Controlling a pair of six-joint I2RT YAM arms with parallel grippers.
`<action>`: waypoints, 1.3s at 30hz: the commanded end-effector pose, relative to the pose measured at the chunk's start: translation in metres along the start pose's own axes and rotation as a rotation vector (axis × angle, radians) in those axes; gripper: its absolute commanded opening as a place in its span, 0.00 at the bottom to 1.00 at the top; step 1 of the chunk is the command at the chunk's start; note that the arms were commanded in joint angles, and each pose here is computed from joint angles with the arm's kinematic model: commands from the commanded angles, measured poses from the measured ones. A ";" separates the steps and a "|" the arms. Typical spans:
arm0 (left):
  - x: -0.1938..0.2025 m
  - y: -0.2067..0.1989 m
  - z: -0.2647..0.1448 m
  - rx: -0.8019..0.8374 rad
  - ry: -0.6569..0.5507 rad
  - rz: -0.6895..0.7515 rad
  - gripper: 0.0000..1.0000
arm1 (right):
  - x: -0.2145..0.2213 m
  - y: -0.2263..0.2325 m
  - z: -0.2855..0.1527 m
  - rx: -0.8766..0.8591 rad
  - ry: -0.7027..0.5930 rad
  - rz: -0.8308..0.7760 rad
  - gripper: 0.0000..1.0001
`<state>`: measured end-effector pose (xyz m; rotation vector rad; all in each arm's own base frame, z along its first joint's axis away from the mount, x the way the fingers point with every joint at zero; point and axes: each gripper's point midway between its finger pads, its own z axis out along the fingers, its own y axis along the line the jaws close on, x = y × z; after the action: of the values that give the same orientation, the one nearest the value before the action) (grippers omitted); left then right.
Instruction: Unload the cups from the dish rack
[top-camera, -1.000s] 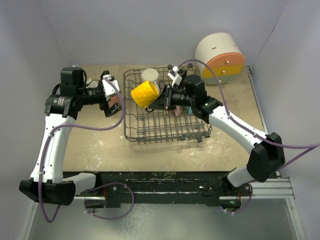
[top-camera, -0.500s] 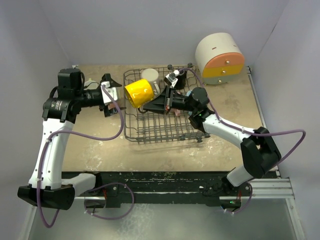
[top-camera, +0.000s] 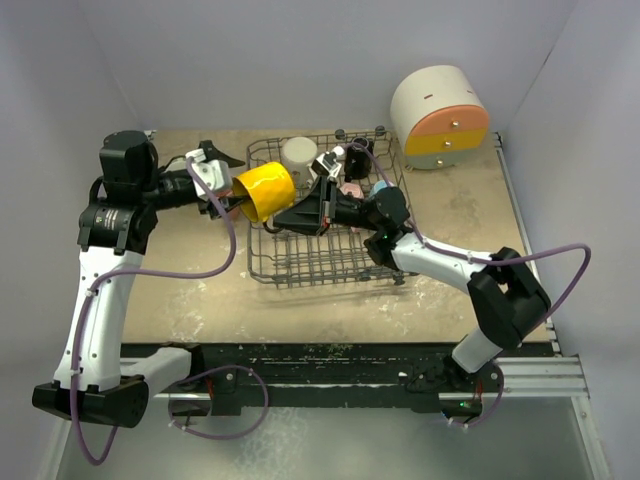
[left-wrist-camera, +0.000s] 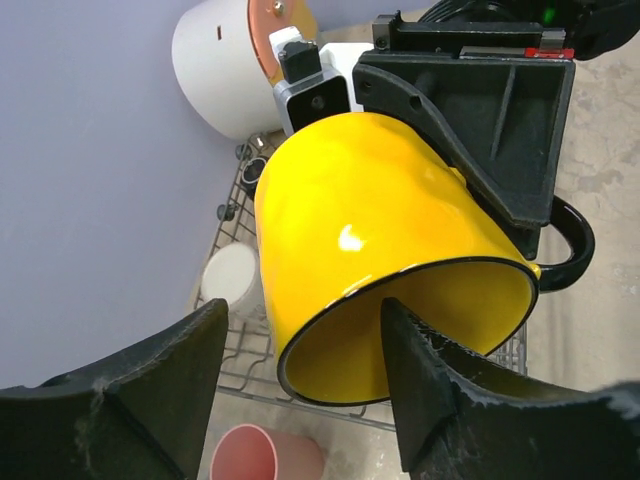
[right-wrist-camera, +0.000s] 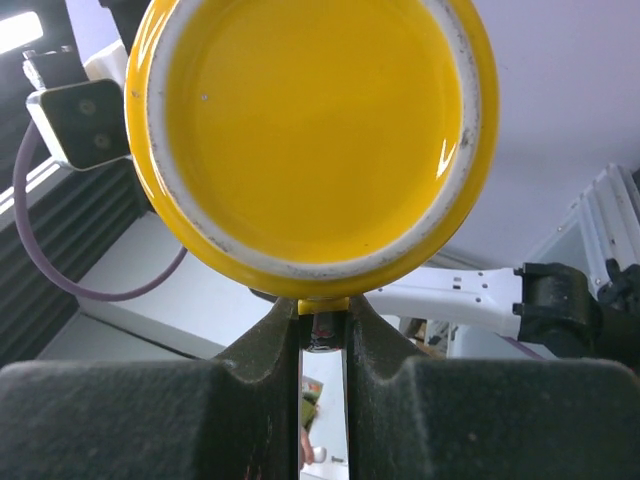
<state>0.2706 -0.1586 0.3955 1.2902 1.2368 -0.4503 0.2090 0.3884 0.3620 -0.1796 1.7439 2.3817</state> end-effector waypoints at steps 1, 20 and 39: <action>-0.022 0.004 -0.002 -0.011 -0.061 0.014 0.59 | 0.007 0.070 0.008 -0.213 -0.024 -0.119 0.00; 0.050 0.039 -0.009 -0.235 0.250 -0.219 0.00 | -0.012 -0.002 -0.012 0.087 -0.191 -0.081 1.00; 0.279 0.070 -0.172 -0.411 1.089 -0.583 0.00 | -0.090 -0.090 -0.190 1.159 -0.549 -0.425 1.00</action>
<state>0.3458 0.0975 0.2248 0.7413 2.4976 0.1007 0.3132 0.2477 0.2448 0.2614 2.1299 0.9364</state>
